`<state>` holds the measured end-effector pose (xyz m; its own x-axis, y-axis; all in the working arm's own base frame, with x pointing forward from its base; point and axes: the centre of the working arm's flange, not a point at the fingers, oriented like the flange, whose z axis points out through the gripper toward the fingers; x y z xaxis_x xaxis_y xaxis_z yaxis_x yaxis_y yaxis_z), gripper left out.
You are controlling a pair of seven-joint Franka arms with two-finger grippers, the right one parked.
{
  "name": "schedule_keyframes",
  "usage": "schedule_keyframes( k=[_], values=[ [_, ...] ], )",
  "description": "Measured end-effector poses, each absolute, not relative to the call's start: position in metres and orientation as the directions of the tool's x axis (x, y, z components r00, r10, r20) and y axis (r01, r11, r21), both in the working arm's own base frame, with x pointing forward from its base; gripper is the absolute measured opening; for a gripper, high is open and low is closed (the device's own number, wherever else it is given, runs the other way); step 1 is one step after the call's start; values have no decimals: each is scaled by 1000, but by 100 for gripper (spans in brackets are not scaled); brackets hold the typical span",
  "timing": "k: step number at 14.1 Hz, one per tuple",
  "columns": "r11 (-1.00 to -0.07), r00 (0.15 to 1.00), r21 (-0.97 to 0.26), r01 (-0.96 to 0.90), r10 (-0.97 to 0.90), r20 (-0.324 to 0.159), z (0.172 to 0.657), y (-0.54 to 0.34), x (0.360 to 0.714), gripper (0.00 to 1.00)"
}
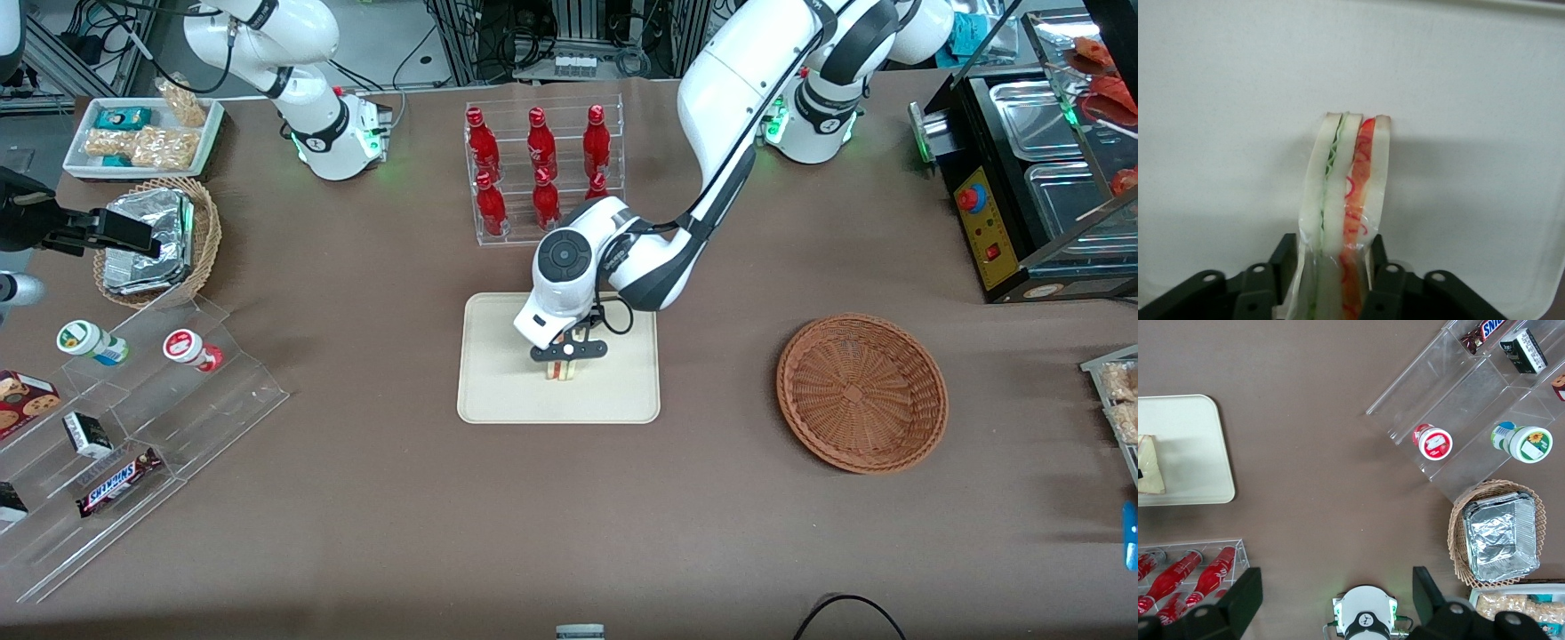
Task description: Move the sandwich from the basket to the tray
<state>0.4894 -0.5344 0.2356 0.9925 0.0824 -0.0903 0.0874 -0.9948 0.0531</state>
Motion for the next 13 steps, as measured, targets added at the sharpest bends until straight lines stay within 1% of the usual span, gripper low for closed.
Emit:
schedule_keyframes(
  k=[1, 2, 4, 5, 7, 8, 10, 13],
  values=[
    [-994, 993, 58, 92, 87, -83, 240, -534, 493, 65],
    [-993, 993, 59, 100, 95, -75, 245, -532, 498, 76],
    [-992, 991, 41, 122, 119, -61, 261, -519, 513, 94],
    [-990, 989, 27, 140, 138, -56, 276, -507, 523, 100],
    [-982, 981, 1, 186, 186, -61, 325, -470, 548, 100],
    [-979, 977, -17, 201, 202, -73, 354, -442, 560, 100],
    [-980, 973, -65, 188, 195, -125, 406, -370, 579, 100],
    [-985, 961, -101, 139, 159, -227, 465, -243, 592, 100]
  ],
)
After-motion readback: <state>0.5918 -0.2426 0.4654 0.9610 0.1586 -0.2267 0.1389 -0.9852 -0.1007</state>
